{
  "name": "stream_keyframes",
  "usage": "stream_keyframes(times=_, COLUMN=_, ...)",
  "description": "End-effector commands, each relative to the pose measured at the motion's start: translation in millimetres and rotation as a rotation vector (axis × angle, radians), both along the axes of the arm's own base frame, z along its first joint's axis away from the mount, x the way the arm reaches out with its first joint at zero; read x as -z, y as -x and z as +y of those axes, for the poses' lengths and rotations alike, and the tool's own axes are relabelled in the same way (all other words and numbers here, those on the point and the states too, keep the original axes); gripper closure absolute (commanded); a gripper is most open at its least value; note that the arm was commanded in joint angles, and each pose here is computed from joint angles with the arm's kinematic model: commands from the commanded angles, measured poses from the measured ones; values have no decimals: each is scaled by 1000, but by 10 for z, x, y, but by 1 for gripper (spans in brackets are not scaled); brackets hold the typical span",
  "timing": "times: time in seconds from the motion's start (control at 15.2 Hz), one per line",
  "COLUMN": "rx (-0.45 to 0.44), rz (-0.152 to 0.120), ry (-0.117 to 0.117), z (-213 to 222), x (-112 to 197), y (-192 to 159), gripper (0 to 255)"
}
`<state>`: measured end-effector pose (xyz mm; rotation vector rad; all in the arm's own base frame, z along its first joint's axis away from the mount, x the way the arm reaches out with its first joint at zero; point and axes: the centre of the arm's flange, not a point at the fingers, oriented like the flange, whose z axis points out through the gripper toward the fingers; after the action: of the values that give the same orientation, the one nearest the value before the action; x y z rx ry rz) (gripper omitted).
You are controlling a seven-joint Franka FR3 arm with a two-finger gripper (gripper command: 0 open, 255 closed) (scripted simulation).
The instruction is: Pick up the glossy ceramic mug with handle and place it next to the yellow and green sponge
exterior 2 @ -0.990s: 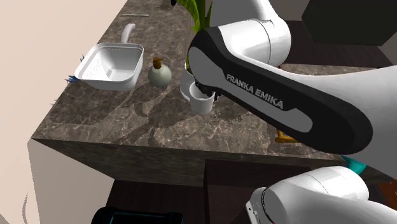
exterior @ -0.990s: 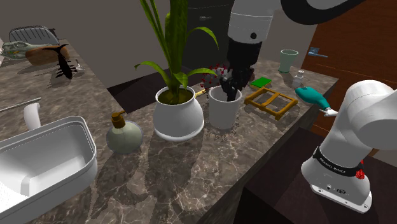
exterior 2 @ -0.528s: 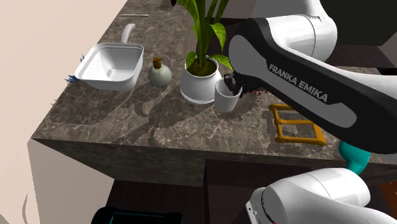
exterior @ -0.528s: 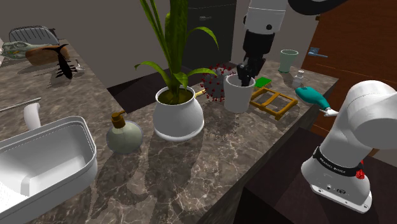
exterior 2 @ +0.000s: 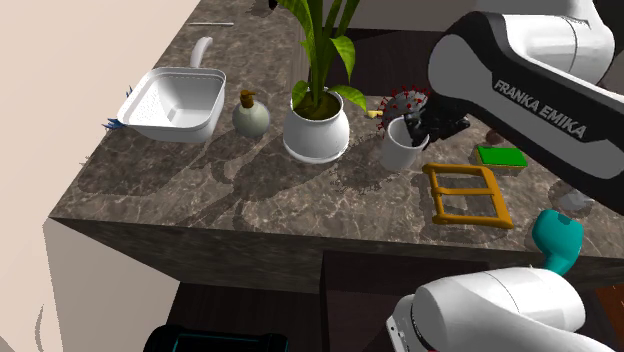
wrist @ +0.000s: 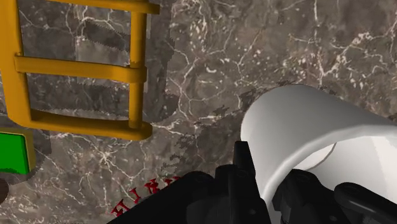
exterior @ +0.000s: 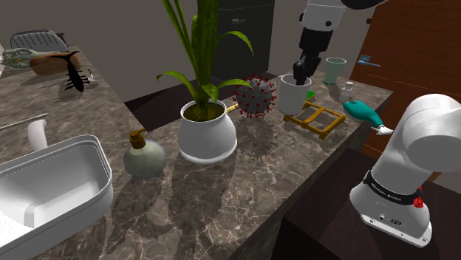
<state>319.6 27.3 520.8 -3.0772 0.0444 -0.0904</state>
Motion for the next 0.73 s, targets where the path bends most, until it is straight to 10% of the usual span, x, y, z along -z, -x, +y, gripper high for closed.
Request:
stream_keyframes(times=0.0, rx=-2, rz=0, ry=0, z=-263, x=-4, y=3, gripper=255)
stream_keyframes(times=0.66, rx=-2, rz=0, ry=0, z=-1582, x=-8, y=-60, gripper=255)
